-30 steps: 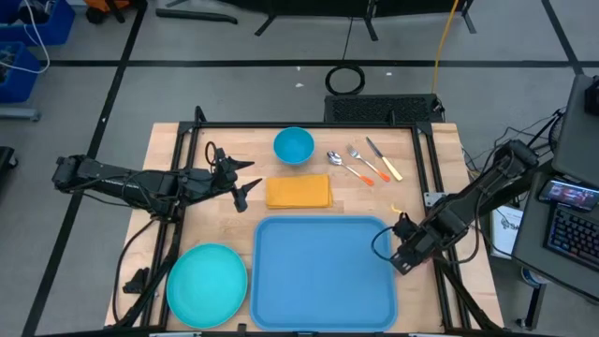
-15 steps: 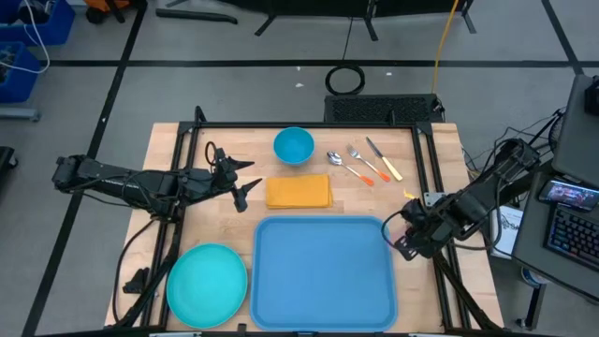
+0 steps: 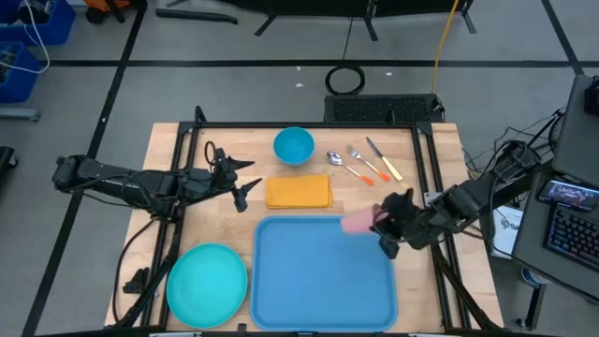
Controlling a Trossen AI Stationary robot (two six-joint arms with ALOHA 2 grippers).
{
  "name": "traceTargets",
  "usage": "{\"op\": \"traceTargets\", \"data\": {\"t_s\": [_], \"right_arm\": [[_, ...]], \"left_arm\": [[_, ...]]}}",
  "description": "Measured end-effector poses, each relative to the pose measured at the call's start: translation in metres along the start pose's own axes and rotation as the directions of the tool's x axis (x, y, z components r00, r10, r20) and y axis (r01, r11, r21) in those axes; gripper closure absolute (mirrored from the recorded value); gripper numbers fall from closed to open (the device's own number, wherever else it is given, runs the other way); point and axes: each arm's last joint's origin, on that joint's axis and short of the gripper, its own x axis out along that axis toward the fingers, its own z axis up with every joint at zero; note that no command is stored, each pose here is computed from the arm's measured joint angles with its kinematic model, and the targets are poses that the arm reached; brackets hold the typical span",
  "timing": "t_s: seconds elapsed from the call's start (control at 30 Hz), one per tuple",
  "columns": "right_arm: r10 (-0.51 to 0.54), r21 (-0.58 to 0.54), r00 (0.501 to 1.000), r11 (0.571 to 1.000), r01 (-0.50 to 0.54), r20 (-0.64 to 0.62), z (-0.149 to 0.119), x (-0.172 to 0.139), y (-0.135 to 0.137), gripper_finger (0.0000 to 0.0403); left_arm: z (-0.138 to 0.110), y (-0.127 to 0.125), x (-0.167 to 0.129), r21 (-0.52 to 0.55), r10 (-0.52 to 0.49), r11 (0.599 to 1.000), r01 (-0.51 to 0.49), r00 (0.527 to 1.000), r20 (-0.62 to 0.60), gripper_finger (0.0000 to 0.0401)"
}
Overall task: Set up tray
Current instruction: Put the pink cup on the blue serving tray
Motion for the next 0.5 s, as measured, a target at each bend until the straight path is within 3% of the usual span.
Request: {"op": "traceTargets", "data": {"t_s": [0.2, 0.5], "right_arm": [[0.066, -0.156, 0.994, 0.986, -0.052, 0.085, 0.025, 0.03, 0.011, 0.0402], [0.123, -0.244, 0.992, 0.963, -0.118, 0.007, 0.048, 0.086, 0.01, 0.0402]], "left_arm": [[0.001, 0.0, 0.0, -0.001, 0.0, 1.0, 0.0, 1.0, 0.01, 0.0146], [0.001, 0.0, 0.0, 0.003, 0.001, 1.0, -0.001, 1.0, 0.009, 0.0146]]}}
